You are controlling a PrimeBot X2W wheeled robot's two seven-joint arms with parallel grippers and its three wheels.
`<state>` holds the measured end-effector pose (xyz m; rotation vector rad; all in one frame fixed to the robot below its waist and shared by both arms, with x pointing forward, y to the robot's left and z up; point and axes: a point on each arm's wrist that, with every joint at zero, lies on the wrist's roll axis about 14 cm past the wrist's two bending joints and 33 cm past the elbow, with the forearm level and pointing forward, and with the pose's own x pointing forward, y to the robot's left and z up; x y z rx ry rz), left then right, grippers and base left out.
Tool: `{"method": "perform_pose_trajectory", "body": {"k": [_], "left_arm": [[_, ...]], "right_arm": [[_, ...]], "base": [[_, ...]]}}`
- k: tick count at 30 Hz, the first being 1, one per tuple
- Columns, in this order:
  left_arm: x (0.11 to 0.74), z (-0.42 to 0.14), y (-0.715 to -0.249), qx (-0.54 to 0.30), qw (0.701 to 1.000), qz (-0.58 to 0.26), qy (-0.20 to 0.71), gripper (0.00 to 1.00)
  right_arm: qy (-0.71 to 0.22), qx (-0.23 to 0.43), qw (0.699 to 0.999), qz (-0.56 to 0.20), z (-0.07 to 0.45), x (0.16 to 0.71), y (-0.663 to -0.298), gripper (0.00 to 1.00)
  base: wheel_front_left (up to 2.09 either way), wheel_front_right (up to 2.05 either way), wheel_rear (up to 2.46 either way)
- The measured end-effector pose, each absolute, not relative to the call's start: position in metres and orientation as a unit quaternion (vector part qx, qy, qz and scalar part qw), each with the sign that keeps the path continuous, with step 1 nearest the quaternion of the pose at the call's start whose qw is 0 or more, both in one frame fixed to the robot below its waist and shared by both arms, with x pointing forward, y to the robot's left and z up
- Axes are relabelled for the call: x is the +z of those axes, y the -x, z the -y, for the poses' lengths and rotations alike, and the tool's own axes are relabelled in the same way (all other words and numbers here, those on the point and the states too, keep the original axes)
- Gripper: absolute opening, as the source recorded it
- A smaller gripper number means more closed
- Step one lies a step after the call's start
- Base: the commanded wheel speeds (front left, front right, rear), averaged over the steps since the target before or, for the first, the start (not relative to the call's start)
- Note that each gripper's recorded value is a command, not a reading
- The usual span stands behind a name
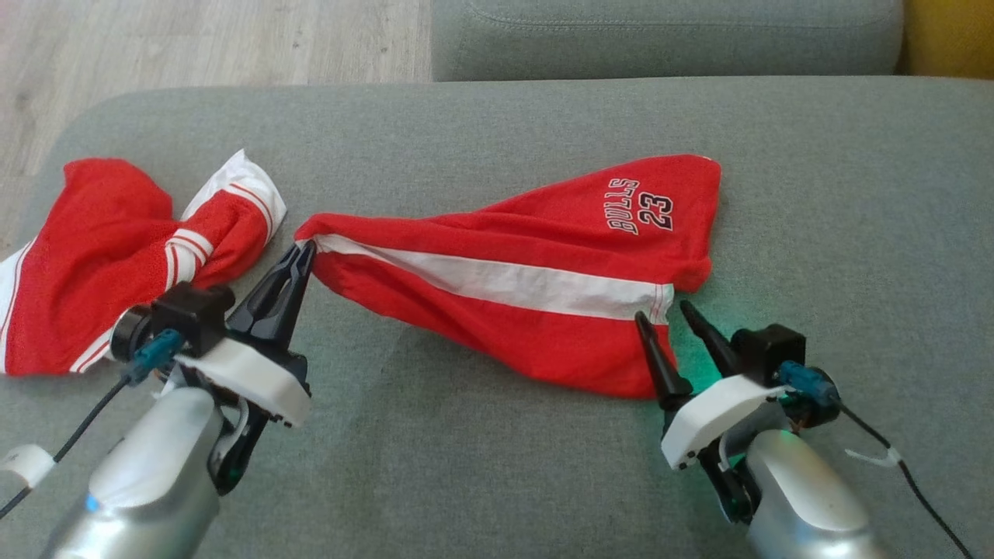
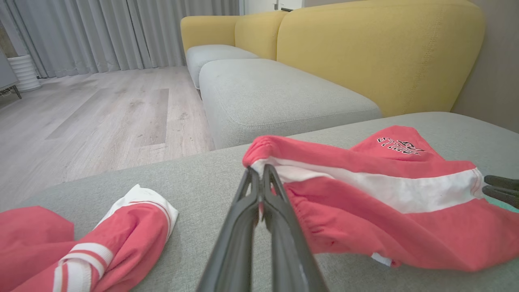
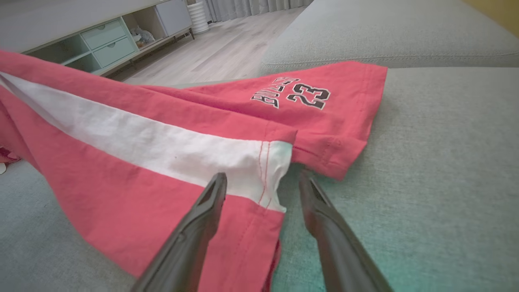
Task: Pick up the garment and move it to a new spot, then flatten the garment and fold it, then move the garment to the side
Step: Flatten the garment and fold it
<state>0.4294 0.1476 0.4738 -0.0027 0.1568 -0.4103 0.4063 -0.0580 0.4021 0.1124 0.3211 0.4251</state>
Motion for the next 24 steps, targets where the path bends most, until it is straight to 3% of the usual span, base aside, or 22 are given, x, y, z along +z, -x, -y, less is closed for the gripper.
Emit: {"method": "perform_pose_trajectory", "body": {"k": [1,3,16,17,18,19,20,21,24], "left_arm": [[0.474,-0.147,-0.429,-0.205,0.976,-0.078,0.000,0.00],[0.473,-0.144,-0.426,-0.211,0.974,-0.079,-0.003,0.00],[0.473,-0.143,-0.425,-0.224,0.971,-0.085,-0.016,0.00],[0.473,-0.143,-0.425,-0.225,0.970,-0.085,-0.018,0.00],[0.473,-0.143,-0.425,-0.226,0.970,-0.086,-0.018,0.00],[0.472,-0.143,-0.424,-0.228,0.970,-0.089,-0.019,0.00],[0.471,-0.143,-0.424,-0.228,0.969,-0.090,-0.019,0.00],[0.471,-0.143,-0.424,-0.228,0.969,-0.090,-0.019,0.00],[0.472,-0.145,-0.423,-0.228,0.969,-0.089,-0.023,0.00]], "right_arm": [[-0.055,0.212,0.962,-0.161,0.057,0.401,-0.405,0.90],[-0.061,0.214,0.961,-0.163,0.054,0.402,-0.404,1.00],[-0.078,0.218,0.956,-0.180,0.045,0.399,-0.412,1.00],[-0.078,0.220,0.956,-0.180,0.044,0.399,-0.413,0.96],[-0.078,0.221,0.955,-0.181,0.043,0.398,-0.413,0.82],[-0.077,0.221,0.955,-0.183,0.043,0.397,-0.413,0.42],[-0.077,0.222,0.955,-0.183,0.043,0.397,-0.413,0.10],[-0.077,0.222,0.955,-0.183,0.043,0.397,-0.413,0.00],[-0.078,0.218,0.957,-0.176,0.044,0.401,-0.416,0.00]], "base": [[0.00,0.00,0.00],[0.00,0.00,0.00],[0.00,0.00,0.00],[0.00,0.00,0.00],[0.00,0.00,0.00],[0.00,0.00,0.00],[0.00,0.00,0.00],[0.00,0.00,0.00],[0.00,0.00,0.00]]}}
